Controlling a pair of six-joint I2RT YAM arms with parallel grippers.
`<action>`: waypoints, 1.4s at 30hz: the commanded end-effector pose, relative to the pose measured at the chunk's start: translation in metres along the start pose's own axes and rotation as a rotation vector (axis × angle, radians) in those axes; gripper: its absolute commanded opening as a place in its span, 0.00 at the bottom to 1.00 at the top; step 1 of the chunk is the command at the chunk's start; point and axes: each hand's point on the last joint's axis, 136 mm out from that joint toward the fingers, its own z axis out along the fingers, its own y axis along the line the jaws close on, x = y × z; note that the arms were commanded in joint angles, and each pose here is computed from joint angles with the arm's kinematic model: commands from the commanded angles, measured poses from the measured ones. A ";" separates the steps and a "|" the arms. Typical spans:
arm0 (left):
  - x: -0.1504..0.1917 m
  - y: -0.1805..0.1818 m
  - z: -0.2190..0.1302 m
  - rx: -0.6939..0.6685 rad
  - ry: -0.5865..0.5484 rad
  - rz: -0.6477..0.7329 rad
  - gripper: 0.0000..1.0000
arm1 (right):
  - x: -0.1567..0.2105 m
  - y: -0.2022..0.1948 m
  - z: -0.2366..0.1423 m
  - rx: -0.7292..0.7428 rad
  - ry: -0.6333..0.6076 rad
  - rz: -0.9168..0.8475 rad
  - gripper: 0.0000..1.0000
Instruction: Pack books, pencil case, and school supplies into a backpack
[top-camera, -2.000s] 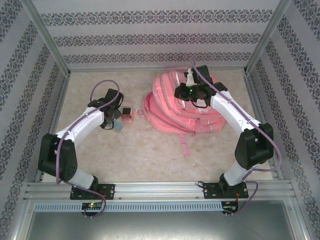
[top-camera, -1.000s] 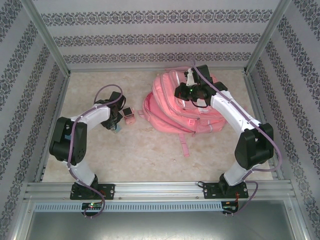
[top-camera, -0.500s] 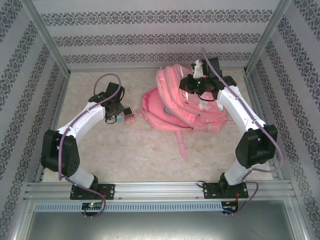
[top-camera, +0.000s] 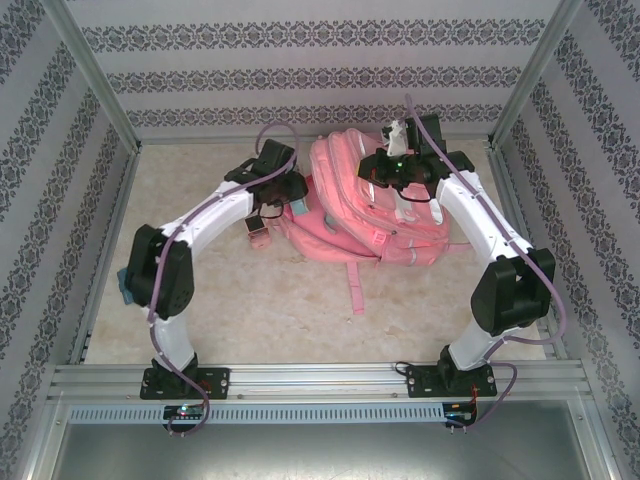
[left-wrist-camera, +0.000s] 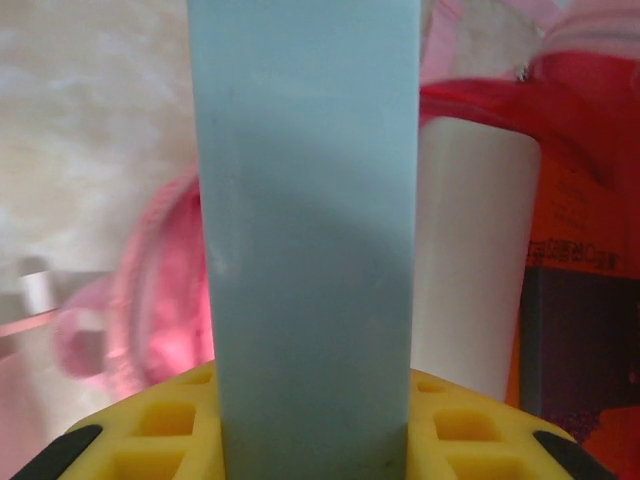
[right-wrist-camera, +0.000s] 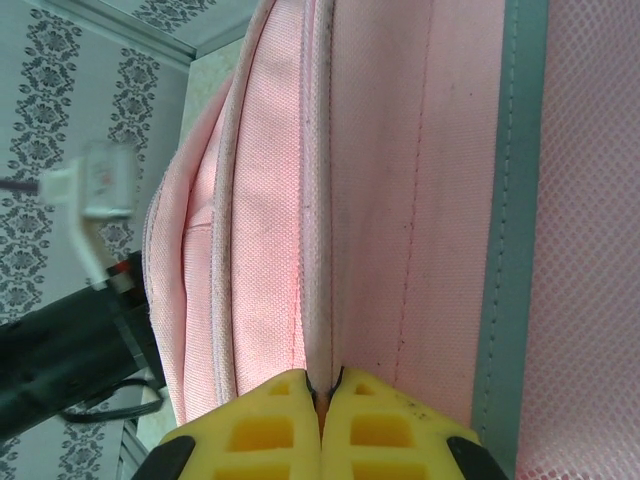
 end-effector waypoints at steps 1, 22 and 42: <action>-0.003 -0.029 0.018 0.109 0.009 0.092 0.20 | -0.017 0.047 -0.024 -0.155 -0.065 -0.094 0.00; 0.025 -0.031 0.089 0.102 0.160 0.180 0.31 | -0.011 0.042 -0.022 -0.150 -0.048 -0.075 0.00; 0.002 0.010 0.003 -0.079 0.045 0.109 0.89 | -0.005 0.031 -0.012 -0.120 -0.032 -0.064 0.00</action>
